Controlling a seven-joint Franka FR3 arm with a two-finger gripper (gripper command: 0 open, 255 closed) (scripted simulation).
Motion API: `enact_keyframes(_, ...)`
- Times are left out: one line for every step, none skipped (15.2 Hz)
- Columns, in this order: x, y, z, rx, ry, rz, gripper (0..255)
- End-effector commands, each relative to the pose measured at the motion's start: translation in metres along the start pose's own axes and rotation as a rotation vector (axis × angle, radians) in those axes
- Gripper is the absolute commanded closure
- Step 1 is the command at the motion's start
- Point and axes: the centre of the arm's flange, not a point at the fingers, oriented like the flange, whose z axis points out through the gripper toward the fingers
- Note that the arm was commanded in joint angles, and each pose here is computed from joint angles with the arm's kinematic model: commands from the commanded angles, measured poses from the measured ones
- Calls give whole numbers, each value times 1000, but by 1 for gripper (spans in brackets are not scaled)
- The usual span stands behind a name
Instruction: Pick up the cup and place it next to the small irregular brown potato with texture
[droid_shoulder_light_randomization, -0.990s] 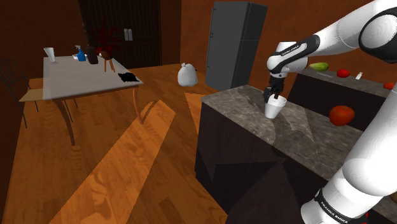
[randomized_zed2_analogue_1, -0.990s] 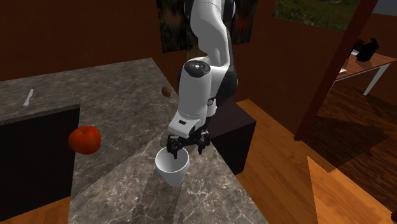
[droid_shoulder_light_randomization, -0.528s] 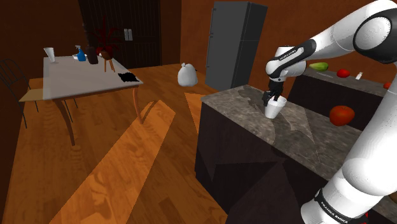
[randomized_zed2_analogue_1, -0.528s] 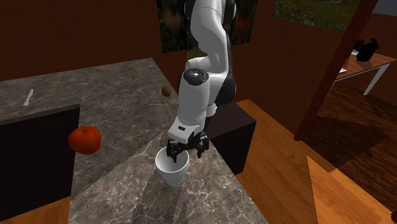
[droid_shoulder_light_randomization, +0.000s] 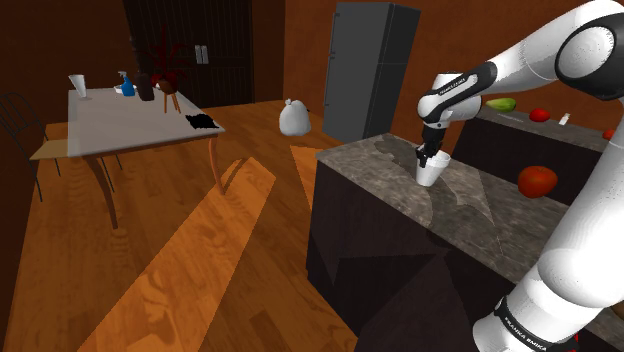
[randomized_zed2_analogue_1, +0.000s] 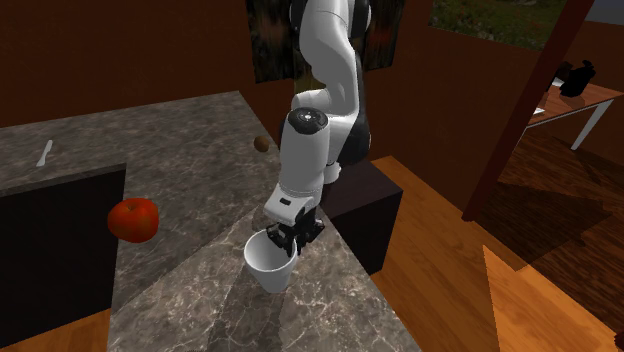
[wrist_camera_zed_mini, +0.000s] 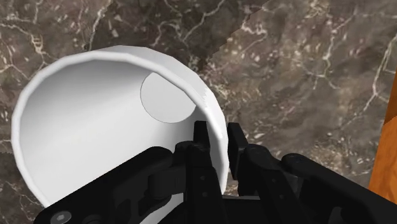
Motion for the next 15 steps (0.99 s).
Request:
enact_keyframes(0,0,0,0,-1,0,255)
enact_keyframes(0,0,0,0,-1,0,255)
enact_keyframes(0,0,0,0,-1,0,255)
enact_keyframes(0,0,0,0,-1,0,255)
enact_keyframes(0,0,0,0,-1,0,255)
enact_keyframes(0,0,0,0,-1,0,255)
enact_keyframes(0,0,-5,0,-1,0,255)
enact_keyframes(0,1,-10,0,-1,0,255)
enact_keyframes(0,2,-15,0,-1,0,255)
enact_keyframes(0,2,-21,0,-1,0,255)
enact_keyframes(0,3,-26,0,-1,0,255)
enact_keyframes(0,3,-31,0,-1,0,255)
enact_keyframes(0,4,-36,0,-1,0,255)
enact_keyframes(0,5,-42,0,-1,0,255)
enact_keyframes(0,5,-47,0,-1,0,255)
